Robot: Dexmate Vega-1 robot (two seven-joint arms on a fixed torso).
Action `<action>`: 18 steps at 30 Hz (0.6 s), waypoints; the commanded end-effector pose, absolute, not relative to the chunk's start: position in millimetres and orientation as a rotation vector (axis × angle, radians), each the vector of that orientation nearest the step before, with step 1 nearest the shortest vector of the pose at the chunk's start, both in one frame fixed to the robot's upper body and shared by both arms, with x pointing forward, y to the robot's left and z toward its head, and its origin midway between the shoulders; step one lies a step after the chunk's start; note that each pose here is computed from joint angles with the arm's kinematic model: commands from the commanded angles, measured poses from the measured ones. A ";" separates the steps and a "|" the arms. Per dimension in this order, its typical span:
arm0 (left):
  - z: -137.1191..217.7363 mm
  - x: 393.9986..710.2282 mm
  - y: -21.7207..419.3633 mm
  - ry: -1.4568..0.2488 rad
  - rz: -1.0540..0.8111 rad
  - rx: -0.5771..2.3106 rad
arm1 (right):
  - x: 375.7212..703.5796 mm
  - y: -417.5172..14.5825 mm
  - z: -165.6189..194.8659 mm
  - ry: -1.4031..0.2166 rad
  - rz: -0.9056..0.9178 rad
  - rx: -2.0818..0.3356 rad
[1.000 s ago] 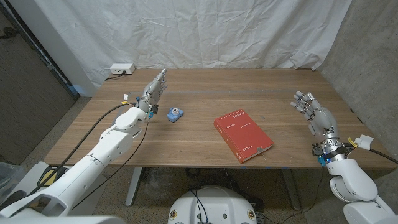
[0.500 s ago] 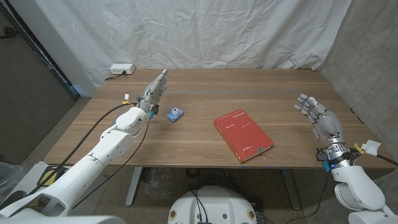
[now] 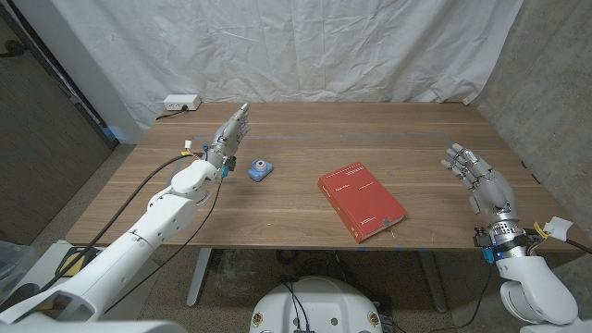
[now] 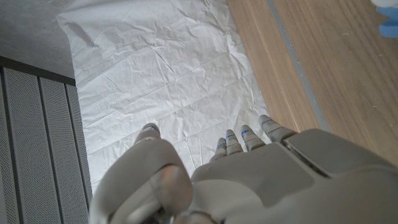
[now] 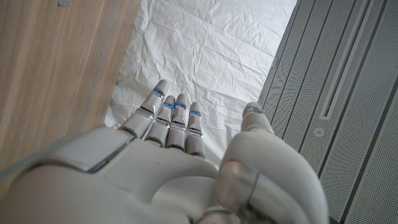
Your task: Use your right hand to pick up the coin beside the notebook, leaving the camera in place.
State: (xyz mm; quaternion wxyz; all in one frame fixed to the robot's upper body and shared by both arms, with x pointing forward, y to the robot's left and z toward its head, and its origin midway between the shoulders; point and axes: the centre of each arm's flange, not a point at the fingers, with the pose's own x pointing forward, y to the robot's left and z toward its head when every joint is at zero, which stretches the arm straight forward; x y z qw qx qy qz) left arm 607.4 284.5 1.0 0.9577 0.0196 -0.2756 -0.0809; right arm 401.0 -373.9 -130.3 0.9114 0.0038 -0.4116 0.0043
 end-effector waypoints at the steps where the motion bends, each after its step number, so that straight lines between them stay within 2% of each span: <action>1: -0.8 608.7 283.5 -0.558 -0.163 0.032 | 388.4 -375.0 -137.4 -0.855 -0.002 -0.017; 18: 0.8 612.2 281.0 -0.554 -0.162 0.033 | 376.8 -371.3 -142.6 -0.847 0.018 -0.045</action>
